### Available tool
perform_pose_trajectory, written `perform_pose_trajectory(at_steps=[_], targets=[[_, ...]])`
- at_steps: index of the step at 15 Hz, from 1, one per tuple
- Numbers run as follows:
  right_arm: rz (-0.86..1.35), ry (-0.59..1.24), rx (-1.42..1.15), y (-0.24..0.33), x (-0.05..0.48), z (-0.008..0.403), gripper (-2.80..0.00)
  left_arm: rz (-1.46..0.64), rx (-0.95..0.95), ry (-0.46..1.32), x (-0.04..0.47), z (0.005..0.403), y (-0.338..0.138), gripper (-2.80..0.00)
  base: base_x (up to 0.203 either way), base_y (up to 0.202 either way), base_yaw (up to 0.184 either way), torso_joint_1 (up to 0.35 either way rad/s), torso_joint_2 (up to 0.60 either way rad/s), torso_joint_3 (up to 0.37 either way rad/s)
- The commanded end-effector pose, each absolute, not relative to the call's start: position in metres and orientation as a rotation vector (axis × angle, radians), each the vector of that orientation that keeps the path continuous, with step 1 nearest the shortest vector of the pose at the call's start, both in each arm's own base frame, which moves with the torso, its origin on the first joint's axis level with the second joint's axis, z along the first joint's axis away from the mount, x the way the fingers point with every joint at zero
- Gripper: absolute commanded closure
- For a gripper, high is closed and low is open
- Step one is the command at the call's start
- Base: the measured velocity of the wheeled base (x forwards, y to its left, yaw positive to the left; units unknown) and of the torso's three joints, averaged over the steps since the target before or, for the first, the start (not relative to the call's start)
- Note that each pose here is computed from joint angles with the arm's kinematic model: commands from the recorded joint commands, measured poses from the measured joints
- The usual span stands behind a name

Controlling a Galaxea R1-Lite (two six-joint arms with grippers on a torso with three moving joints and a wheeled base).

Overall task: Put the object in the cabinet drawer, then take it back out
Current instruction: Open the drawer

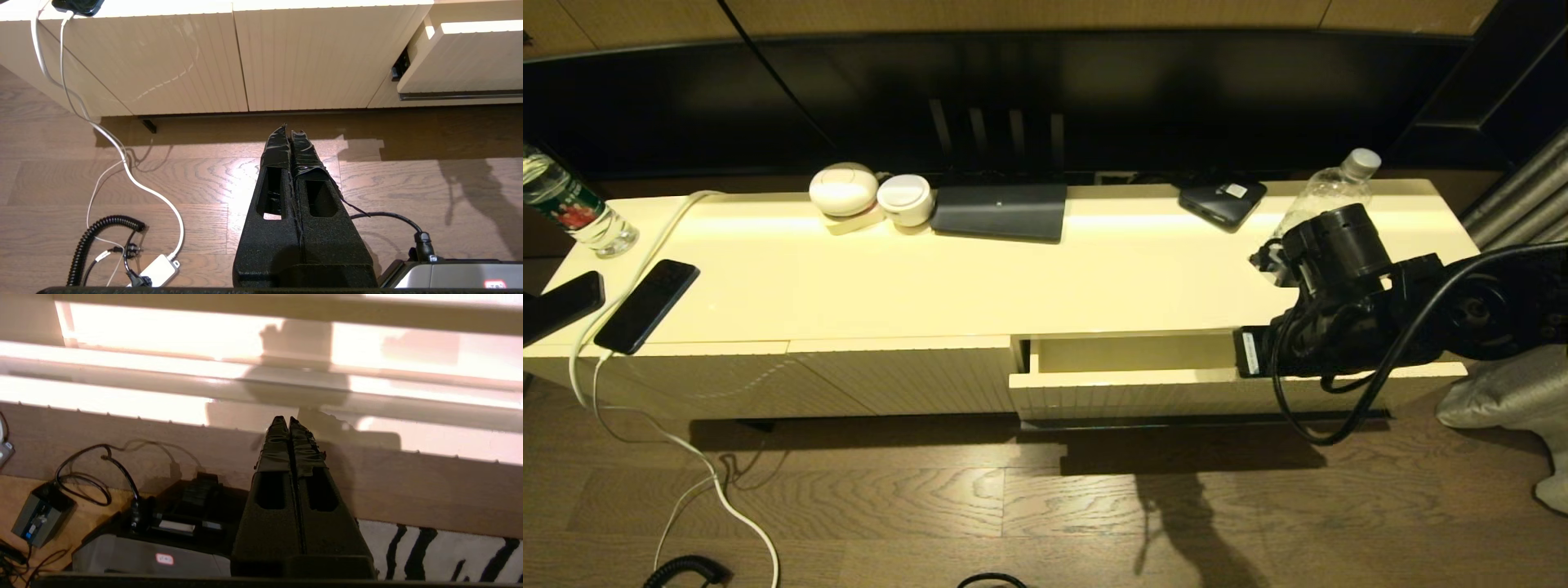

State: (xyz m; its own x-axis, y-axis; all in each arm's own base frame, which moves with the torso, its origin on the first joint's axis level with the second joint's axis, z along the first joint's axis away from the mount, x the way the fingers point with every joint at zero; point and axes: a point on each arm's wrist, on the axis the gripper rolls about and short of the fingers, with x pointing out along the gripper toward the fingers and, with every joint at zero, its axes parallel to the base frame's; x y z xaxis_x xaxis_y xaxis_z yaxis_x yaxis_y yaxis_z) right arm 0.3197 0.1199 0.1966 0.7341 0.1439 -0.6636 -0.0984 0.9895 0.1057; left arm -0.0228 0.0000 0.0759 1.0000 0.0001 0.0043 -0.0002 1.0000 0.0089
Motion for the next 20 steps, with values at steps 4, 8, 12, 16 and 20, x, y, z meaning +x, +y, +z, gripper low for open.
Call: perform_pose_trajectory(at_steps=[4,8,12,16,20], targets=[[0.085,0.708,0.052,0.124,0.338,0.171,0.0,0.001,0.009,-0.002,-0.023,0.075,0.0,0.0,0.0,0.0,0.0,0.0,0.0,0.0],[0.076,0.67,0.037,0.127,0.347,0.162,0.0,0.002,0.009,-0.003,-0.023,0.076,0.0,0.0,0.0,0.0,0.0,0.0,0.0,0.0],[0.078,0.616,0.012,0.128,0.351,0.164,0.0,0.002,0.009,-0.002,-0.023,0.075,0.0,0.0,0.0,0.0,0.0,0.0,0.0,0.0],[0.073,0.661,-0.026,0.126,0.347,0.149,0.0,0.001,0.009,-0.003,-0.023,0.076,0.0,0.0,0.0,0.0,0.0,0.0,0.0,0.0],[0.053,0.729,-0.046,0.126,0.342,0.13,0.0,0.0,0.009,-0.003,-0.023,0.075,0.0,0.0,0.0,0.0,0.0,0.0,0.0,0.0]])
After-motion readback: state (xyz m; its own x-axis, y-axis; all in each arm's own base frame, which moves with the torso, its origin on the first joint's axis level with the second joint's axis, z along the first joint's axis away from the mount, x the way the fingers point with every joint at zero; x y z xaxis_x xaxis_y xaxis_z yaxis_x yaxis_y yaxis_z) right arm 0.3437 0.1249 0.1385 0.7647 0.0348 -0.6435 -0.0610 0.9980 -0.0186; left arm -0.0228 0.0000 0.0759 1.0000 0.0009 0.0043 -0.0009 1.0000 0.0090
